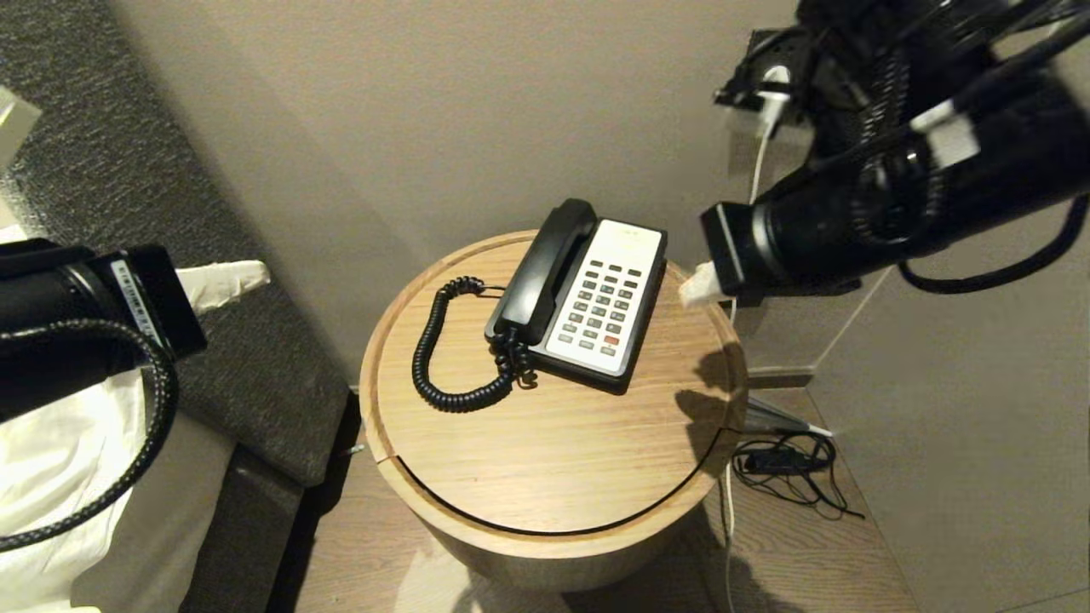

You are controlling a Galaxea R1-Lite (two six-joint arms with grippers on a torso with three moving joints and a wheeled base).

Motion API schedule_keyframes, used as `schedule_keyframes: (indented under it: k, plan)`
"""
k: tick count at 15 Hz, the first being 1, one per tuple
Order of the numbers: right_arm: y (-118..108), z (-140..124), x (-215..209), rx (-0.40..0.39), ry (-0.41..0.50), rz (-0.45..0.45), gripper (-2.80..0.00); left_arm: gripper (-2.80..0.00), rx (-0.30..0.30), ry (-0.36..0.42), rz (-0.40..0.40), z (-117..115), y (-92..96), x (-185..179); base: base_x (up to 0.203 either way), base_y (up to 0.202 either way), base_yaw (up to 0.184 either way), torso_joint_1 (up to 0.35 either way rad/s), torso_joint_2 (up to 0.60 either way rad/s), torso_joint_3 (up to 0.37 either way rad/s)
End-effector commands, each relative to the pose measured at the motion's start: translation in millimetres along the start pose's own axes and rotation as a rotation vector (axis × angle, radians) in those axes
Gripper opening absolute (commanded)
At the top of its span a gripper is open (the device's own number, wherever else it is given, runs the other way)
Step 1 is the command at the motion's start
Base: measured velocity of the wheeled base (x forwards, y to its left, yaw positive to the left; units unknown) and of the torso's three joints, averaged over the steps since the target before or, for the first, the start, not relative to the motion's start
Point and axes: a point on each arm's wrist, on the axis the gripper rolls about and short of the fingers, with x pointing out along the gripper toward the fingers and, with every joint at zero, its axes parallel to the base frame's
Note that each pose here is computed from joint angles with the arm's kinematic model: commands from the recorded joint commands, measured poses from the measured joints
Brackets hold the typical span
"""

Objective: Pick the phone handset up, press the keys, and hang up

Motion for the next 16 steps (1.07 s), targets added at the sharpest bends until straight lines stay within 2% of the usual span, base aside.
schedule_keyframes:
  k: [1, 4, 6, 9, 12, 14, 16]
  plan:
    - [-10, -10, -72, 0.044, -0.123, 0.021, -2.8, -2.8, 0.001, 0.004, 0.017, -5, 4.3, -3, 0.0, 0.0, 0.0, 0.0, 0.0, 0.0]
    - [-31, -36, -144, 0.166, -0.226, 0.026, -2.8, -2.8, 0.002, -0.062, 0.078, -3, 17.6, -26, 0.0, 0.0, 0.0, 0.0, 0.0, 0.0]
    - [-48, -60, -181, 0.244, -0.298, 0.011, -2.8, -2.8, 0.016, -0.109, 0.154, -15, 31.5, -50, 0.0, 0.0, 0.0, 0.0, 0.0, 0.0]
    - [-65, -104, -224, 0.331, -0.389, 0.003, -2.8, -2.8, 0.061, -0.176, 0.254, -58, 48.9, -97, 0.0, 0.0, 0.0, 0.0, 0.0, 0.0]
    - [-71, -143, -254, 0.486, -0.466, 0.017, -2.8, -2.8, 0.111, -0.214, 0.327, -110, 60.3, -125, 0.0, 0.0, 0.0, 0.0, 0.0, 0.0]
    - [-71, -159, -264, 0.532, -0.491, 0.006, -2.8, -2.8, 0.131, -0.25, 0.416, -127, 62.2, -134, 0.0, 0.0, 0.0, 0.0, 0.0, 0.0]
    - [-71, -175, -268, 0.555, -0.488, -0.006, -2.8, -2.8, 0.16, -0.225, 0.397, -150, 65.7, -136, 0.0, 0.0, 0.0, 0.0, 0.0, 0.0]
